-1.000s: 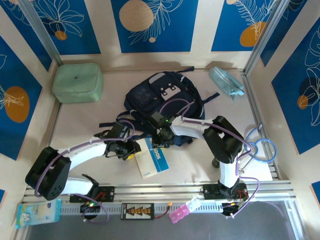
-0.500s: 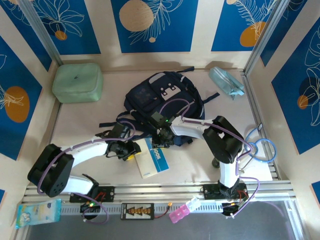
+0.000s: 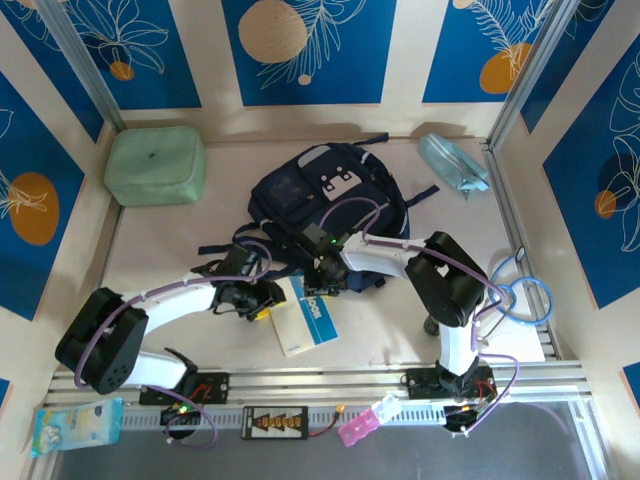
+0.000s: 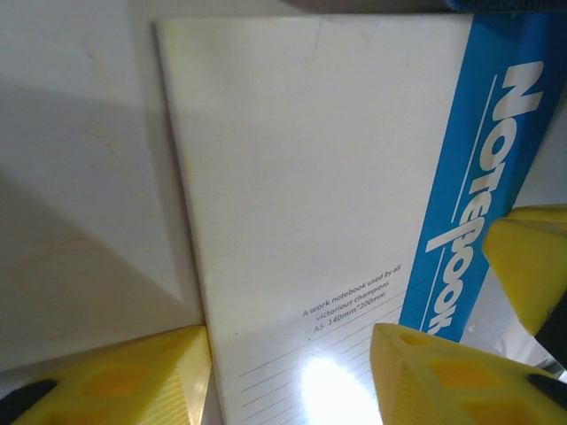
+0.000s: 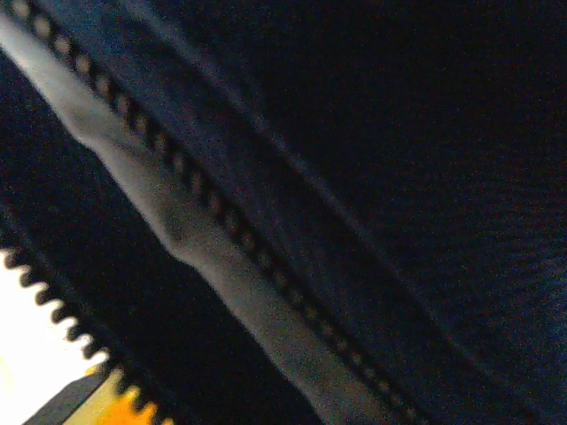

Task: Pack books, pencil case, and school supplies into a backpack

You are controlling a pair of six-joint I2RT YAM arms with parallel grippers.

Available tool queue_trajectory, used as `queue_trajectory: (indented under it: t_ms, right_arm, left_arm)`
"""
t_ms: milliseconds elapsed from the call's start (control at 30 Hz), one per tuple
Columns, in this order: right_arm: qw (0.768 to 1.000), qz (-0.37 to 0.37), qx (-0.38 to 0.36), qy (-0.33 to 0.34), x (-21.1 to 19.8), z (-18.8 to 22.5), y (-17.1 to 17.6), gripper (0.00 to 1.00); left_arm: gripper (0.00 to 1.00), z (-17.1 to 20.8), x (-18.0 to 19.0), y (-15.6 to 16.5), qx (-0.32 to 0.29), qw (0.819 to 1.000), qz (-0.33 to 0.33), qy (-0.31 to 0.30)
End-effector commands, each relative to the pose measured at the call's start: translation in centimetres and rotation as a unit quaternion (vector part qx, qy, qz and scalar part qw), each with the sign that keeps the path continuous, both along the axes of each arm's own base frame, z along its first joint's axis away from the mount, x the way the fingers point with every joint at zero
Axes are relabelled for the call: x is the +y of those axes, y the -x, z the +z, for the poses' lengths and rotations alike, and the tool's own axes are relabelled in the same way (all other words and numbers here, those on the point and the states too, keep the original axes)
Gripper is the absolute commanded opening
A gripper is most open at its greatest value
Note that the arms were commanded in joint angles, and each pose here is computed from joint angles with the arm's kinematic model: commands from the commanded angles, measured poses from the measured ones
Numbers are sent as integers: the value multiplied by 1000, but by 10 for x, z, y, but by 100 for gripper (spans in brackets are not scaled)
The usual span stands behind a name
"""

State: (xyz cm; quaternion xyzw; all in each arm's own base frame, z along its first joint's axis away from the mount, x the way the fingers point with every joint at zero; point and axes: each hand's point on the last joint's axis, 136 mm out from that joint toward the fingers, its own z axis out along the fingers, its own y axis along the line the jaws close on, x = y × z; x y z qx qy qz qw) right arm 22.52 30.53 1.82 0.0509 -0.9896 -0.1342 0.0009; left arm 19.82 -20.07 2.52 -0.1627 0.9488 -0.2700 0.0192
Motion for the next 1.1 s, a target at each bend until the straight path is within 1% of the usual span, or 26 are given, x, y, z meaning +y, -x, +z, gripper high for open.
queue_trajectory:
  t_ms: [0,100,167,233,333,467,600,700,800,900,1067]
  right_arm:
    - [999,-9,33,42,-16,-27,12,32]
    - [998,-10,35,41,-17,-27,12,32]
    - [998,-11,36,41,-16,-27,12,32]
    - [998,-10,36,40,-16,-27,12,32]
    - [999,-8,35,41,-16,-26,12,32]
    - [999,-9,33,42,-17,-25,12,32]
    - [998,-13,36,48,-20,-25,14,32]
    - [998,-12,34,53,-22,-25,14,32]
    - [998,-12,34,53,-22,-25,14,32]
    - [998,-12,33,57,-22,-25,15,32]
    - [997,-12,34,69,-26,-27,16,32]
  left_arm:
    - [55,4,-9,0,-3,1000,-17,9]
    - [58,3,-16,1,5,999,-25,26]
    - [63,5,-22,2,12,998,-44,34]
    - [63,8,-23,3,17,998,-56,32]
    - [60,19,-27,-1,2,997,-65,39]
    - [50,45,-36,-8,-36,994,-67,75]
    - [47,66,-44,-6,-55,988,-87,111]
    - [46,68,-41,-3,-59,988,-96,105]
    - [42,62,-40,-3,-54,989,-94,100]
    - [42,60,-39,-4,-58,989,-93,95]
    - [42,67,-49,-11,-81,984,-99,125]
